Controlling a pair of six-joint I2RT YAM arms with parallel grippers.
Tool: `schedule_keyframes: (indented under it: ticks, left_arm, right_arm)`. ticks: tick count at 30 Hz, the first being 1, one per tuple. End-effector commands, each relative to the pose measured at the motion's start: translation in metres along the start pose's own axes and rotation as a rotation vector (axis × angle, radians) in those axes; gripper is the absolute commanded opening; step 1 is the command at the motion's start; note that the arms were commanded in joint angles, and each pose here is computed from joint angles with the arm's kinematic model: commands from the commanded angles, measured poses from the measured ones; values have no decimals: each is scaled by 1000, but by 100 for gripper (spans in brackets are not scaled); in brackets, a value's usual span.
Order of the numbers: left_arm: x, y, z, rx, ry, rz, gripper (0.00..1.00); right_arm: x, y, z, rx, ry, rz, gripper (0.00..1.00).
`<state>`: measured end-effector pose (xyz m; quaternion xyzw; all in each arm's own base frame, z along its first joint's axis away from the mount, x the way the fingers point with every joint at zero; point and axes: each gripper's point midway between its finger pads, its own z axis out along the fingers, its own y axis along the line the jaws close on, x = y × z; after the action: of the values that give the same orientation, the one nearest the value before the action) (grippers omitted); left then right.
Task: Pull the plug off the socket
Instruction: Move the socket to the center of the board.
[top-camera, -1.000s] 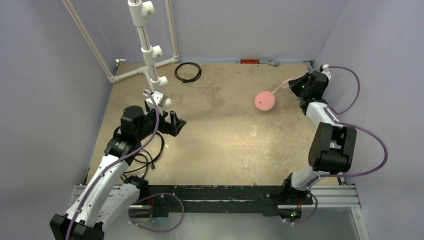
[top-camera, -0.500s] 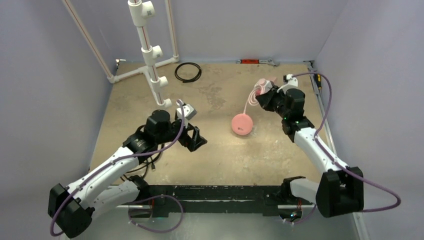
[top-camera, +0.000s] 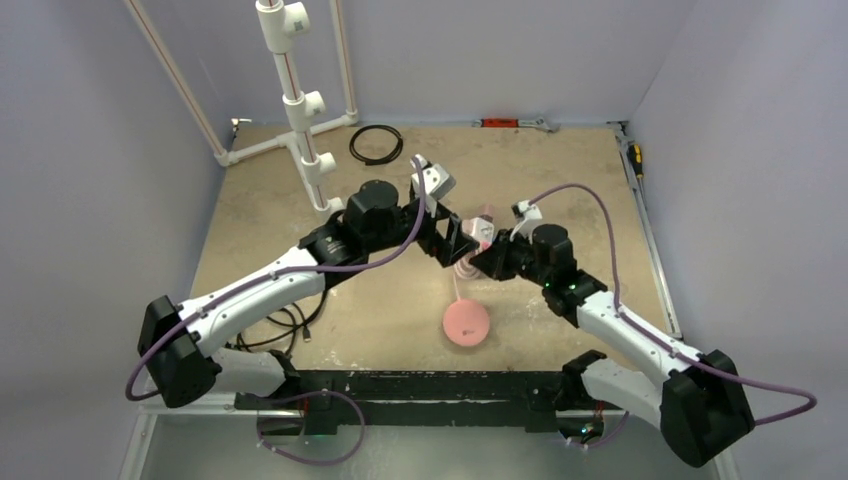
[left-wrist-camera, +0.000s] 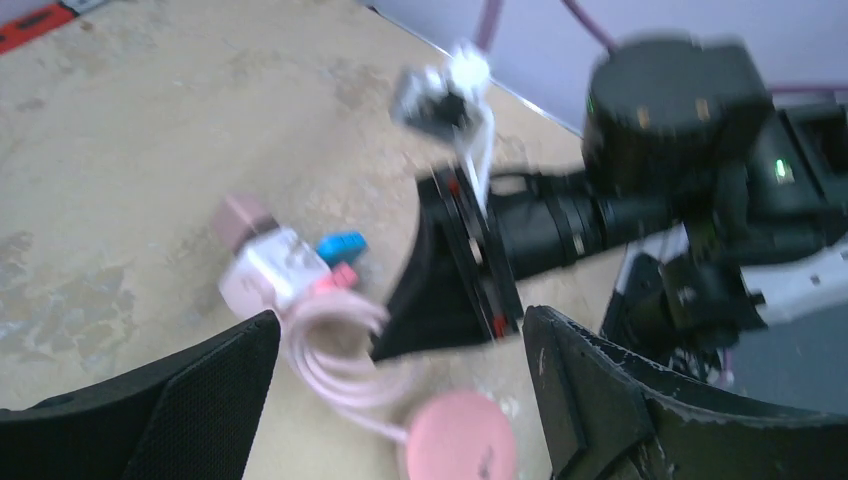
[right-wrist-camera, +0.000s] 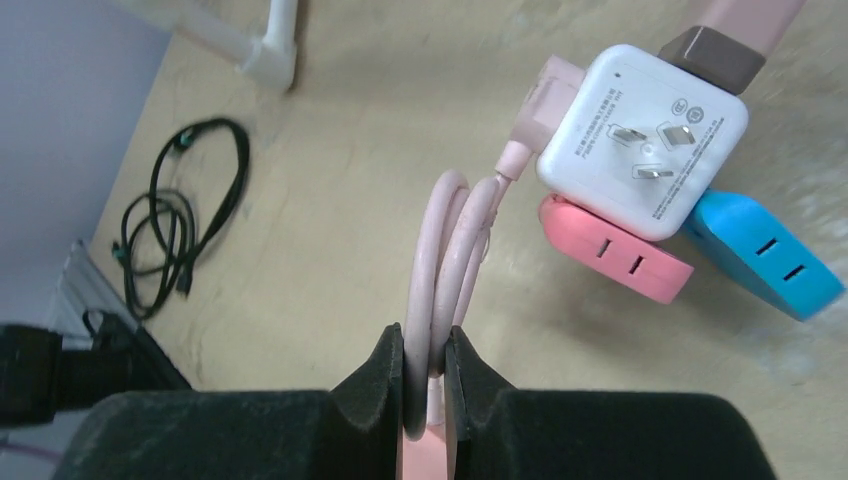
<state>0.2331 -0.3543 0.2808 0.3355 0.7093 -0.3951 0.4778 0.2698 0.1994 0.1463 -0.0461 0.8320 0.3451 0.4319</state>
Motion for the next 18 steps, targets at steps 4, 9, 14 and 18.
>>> schedule_keyframes:
  ticks: [4, 9, 14, 18]
  left_arm:
    - [-23, 30, 16, -156, -115, -50, 92]
    - [23, 42, 24, -192, -14, -103, 93]
    - [50, 53, 34, -242, 61, -170, 94]
    - [55, 67, 31, -317, 65, -172, 94]
  right_arm:
    - [31, 46, -4, -216, -1, -27, 0]
    - [61, 57, -8, -269, 67, -50, 0]
    - [79, 56, -13, -283, 106, -28, 0]
    - [74, 50, -18, -231, 87, -16, 43]
